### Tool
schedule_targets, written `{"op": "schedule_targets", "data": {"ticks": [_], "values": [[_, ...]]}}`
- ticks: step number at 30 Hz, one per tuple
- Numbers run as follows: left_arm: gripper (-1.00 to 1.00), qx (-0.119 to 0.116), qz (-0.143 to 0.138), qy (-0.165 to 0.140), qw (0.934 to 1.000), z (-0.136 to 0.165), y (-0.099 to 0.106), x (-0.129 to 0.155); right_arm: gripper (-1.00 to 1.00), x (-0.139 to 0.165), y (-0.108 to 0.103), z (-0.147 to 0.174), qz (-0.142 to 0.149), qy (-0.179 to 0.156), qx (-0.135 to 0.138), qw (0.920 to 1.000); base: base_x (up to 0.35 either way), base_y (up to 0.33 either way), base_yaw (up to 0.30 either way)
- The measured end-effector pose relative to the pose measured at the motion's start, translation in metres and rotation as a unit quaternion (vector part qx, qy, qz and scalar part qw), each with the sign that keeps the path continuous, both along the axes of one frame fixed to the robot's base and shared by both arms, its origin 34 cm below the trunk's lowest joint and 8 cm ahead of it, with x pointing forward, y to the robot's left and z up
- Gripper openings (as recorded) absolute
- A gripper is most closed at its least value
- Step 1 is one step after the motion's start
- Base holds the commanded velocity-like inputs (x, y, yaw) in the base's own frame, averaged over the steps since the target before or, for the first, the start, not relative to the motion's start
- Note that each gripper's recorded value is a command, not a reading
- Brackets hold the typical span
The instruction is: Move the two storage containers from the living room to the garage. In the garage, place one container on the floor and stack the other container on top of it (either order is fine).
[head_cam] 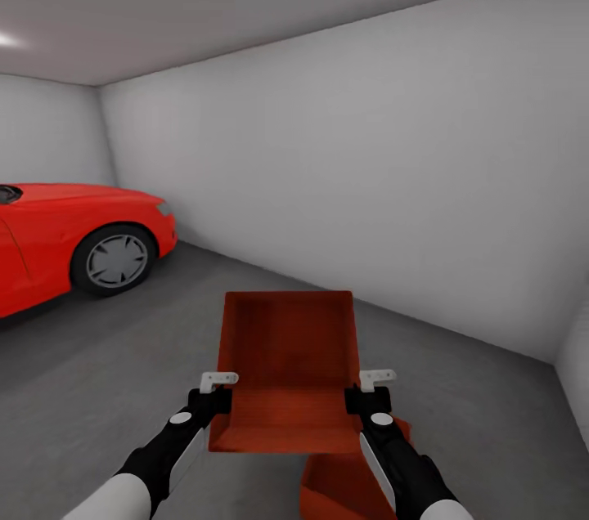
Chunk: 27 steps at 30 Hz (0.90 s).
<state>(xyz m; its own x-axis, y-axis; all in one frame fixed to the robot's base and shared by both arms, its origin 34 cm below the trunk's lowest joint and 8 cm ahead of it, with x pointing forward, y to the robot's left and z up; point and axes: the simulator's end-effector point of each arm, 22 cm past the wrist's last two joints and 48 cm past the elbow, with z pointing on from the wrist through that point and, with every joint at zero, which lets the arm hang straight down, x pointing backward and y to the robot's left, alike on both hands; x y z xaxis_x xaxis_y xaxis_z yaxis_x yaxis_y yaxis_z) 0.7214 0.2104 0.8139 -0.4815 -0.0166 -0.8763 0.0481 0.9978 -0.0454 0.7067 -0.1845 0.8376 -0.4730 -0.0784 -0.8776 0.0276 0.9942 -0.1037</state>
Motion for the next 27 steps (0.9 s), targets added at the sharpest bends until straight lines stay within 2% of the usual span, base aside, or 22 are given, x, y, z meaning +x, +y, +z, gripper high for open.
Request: {"op": "schedule_targets", "data": {"ticks": [13, 27], "values": [[-1.00, -0.001, 0.000, -0.005, 1.0000, 0.0059, -0.0001, 0.0009, -1.00, 0.0008, -0.0002, 0.0062, 0.000, -0.005, -0.001, 1.0000, 0.006, 0.003, -0.233], [-1.00, -0.001, 0.000, -0.004, 1.0000, 0.0066, 0.0003, 0.0003, -1.00, 0.0002, 0.0001, 0.0070, 0.000, -0.004, -0.001, 1.0000, 0.226, 0.205, -0.049]]}}
